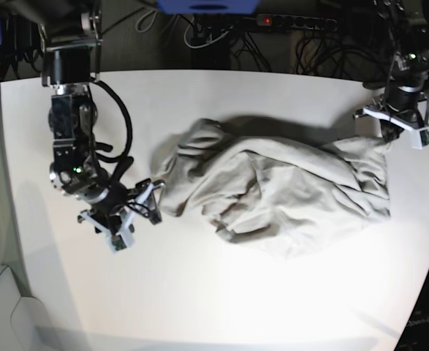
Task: Layout the t-shirt on the table in an organized manner, then fold the t-shirt properly
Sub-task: 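Grasp the t-shirt edge with the left gripper and pull it toward the left arm, then regrasp the t-shirt edge with the right gripper and drag it outward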
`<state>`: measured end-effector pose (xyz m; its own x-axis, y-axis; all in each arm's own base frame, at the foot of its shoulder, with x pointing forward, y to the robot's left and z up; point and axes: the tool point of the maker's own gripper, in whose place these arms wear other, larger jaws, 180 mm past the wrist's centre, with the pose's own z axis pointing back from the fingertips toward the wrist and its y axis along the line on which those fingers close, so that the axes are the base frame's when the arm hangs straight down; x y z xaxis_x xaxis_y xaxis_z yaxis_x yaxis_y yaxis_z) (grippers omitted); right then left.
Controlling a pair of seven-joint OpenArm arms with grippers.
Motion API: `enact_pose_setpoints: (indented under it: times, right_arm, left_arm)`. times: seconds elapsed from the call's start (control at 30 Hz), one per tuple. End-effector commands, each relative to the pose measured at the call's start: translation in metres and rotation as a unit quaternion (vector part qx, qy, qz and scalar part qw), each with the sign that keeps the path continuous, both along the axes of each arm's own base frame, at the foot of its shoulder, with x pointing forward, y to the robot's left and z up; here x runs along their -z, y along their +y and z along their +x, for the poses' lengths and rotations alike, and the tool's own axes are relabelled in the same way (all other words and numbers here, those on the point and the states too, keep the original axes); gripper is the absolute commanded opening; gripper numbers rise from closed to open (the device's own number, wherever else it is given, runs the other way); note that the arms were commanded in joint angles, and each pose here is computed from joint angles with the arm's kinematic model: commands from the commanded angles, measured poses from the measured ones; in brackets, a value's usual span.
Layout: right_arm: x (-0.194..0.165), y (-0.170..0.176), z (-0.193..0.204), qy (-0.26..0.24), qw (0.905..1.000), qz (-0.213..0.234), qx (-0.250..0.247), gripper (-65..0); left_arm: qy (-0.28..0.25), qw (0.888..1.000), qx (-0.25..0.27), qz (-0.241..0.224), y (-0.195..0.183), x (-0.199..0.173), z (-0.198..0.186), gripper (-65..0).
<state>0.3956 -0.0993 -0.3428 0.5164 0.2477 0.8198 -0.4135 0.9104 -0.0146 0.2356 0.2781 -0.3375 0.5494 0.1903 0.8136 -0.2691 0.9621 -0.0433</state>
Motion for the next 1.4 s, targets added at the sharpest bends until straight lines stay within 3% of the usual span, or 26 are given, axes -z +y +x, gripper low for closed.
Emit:
enact_pose_setpoints:
  times: [0.0,0.3,0.6,0.9,1.0,1.3,1.37]
  right_arm:
    - [-0.018,0.004,0.005,-0.030,0.9995,0.005,-0.014,-26.5]
    - [-0.004,0.007,-0.010,-0.012,0.9998,0.005,-0.018,-26.5]
    - [0.018,0.043,-0.015,0.018,0.9971,-0.006,-0.073,-26.8]
    - [0.036,0.037,-0.007,0.049,0.9967,-0.007,-0.065,-28.0]
    - [0.036,0.037,-0.007,0.049,0.9966,-0.007,-0.066,-34.2]
    - [0.042,0.039,-0.011,0.082,0.9935,-0.029,-0.073,-64.3]
    - [0.044,0.044,-0.014,0.088,0.9922,-0.035,-0.082,-65.0]
  left_arm:
    - [-0.012,1.000,-0.001,0.011,0.004,-0.009,0.002,-64.7]
    - [-0.014,1.000,-0.002,0.011,0.005,-0.009,0.003,-64.7]
    - [-0.015,1.000,-0.004,0.010,0.005,-0.008,0.002,-64.7]
    - [-0.014,1.000,-0.005,0.008,0.004,-0.007,0.002,-64.7]
    - [-0.014,1.000,-0.005,0.008,0.004,-0.007,0.002,-64.7]
    - [-0.014,1.000,-0.005,0.008,0.004,-0.007,0.002,-64.7]
    - [-0.014,1.000,-0.005,0.008,0.004,-0.007,0.002,-64.7]
